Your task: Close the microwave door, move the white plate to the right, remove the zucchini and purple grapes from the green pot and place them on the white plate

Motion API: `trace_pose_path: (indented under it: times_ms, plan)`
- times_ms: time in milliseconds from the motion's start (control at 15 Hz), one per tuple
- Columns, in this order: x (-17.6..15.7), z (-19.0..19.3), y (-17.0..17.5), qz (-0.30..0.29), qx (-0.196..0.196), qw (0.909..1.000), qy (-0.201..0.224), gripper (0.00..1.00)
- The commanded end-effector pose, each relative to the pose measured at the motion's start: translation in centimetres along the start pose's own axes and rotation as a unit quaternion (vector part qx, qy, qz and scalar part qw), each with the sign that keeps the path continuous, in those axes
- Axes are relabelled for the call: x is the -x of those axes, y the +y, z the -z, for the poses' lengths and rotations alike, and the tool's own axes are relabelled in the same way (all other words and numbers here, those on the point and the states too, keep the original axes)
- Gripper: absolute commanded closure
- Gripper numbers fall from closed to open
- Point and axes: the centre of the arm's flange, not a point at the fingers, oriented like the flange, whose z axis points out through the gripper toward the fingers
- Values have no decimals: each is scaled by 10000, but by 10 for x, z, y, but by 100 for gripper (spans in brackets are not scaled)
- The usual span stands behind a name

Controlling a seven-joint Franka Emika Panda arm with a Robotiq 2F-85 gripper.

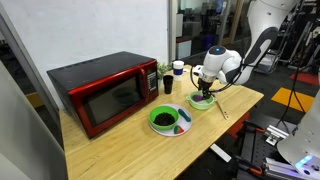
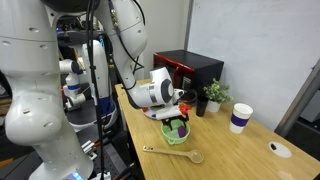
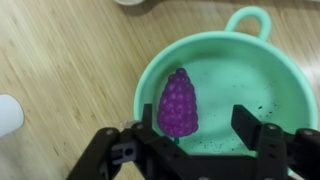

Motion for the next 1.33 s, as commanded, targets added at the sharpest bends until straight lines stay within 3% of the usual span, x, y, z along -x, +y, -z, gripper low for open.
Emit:
trace_pose_path:
  times_ms: [0,1267]
  plan:
    - [-3,-17,0,21,60,10000,71,20]
    - [1,-38,1,-34,-92,9999,74,29]
